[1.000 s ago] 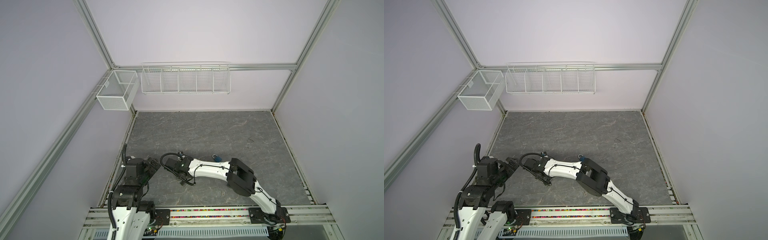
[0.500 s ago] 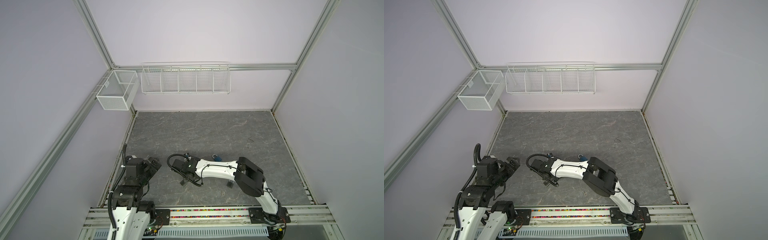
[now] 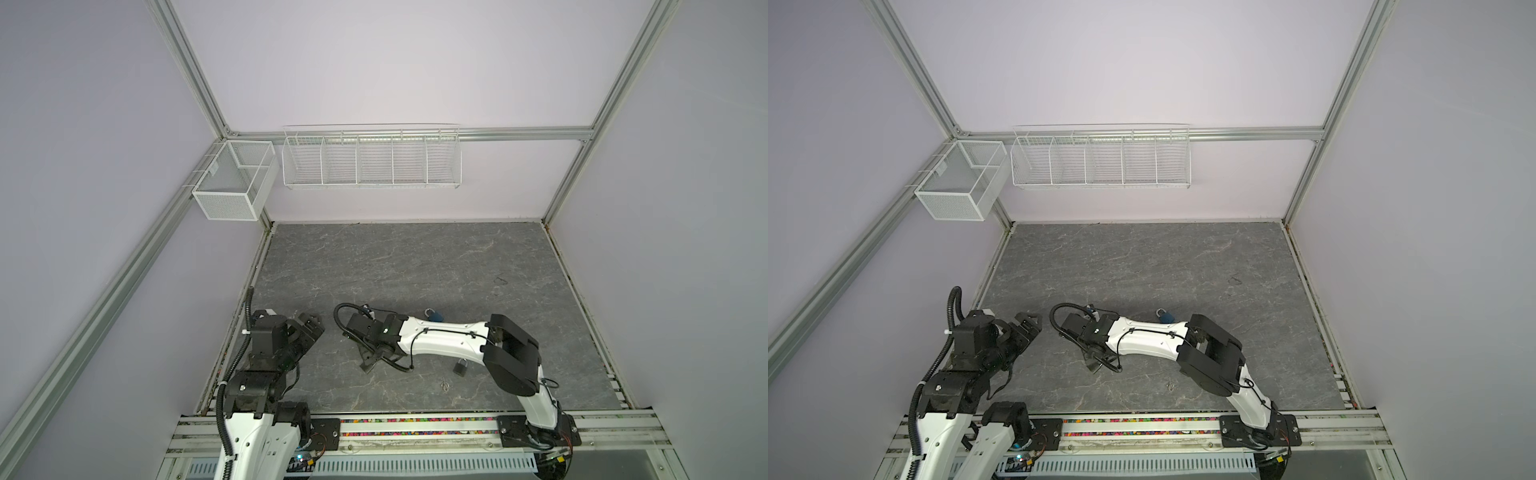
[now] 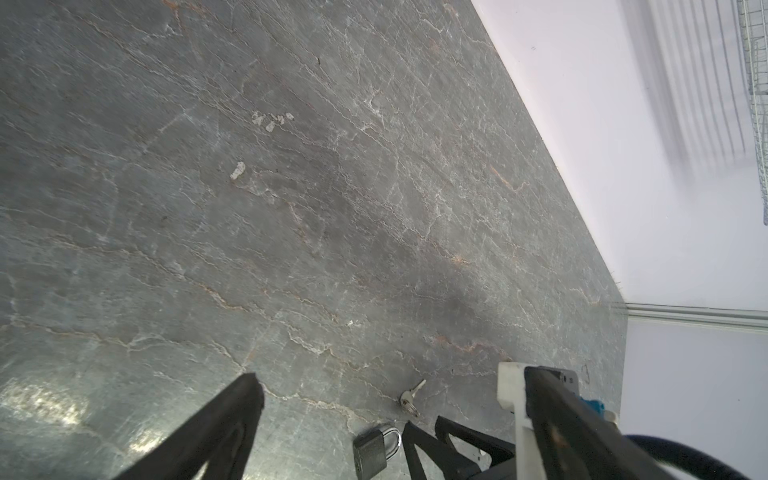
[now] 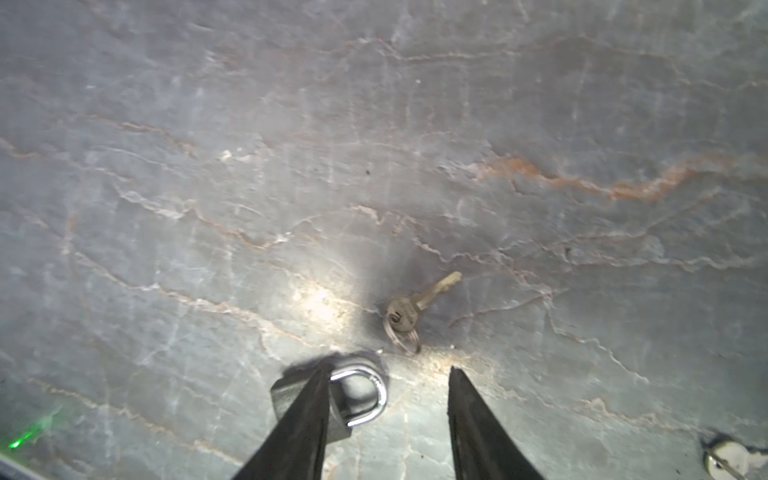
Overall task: Unlock with the key
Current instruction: 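Lower the right gripper onto the key ring and close on it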
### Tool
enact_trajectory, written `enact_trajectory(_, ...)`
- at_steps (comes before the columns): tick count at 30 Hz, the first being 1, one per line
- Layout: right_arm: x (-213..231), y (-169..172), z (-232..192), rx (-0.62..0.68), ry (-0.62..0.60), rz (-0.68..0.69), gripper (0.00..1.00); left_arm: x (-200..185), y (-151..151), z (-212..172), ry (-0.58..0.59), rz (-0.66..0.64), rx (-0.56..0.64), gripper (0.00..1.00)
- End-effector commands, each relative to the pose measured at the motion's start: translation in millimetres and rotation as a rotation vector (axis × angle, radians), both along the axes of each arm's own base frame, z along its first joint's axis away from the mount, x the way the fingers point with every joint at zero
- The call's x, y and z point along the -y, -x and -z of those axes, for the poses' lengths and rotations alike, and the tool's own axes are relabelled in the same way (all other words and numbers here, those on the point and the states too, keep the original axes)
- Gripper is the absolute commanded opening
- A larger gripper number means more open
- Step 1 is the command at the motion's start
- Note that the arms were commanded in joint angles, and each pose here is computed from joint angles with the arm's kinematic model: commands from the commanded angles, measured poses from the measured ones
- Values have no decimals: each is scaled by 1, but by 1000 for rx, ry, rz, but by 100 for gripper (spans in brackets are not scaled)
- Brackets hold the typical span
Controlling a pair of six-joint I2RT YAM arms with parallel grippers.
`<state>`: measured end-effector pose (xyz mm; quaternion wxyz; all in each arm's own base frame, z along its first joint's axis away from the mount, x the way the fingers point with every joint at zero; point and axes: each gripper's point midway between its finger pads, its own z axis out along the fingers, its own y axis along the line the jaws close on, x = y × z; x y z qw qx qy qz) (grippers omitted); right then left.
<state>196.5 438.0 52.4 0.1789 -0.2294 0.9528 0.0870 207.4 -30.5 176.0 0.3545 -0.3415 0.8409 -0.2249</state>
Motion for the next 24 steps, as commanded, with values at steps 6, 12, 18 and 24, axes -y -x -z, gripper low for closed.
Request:
enact_trajectory(6,-4,-1,2,15,30,-191,46,0,2,-7,-2,5,7,100)
enact_trajectory(12,-1,-1,8,14,61,-272,42,6,1,-9,23,31,21,100)
enact_trajectory(18,0,-8,16,11,111,-297,40,12,0,-11,34,63,27,100)
enact_trajectory(24,2,-16,21,23,138,-307,35,12,-1,-3,27,69,1,100)
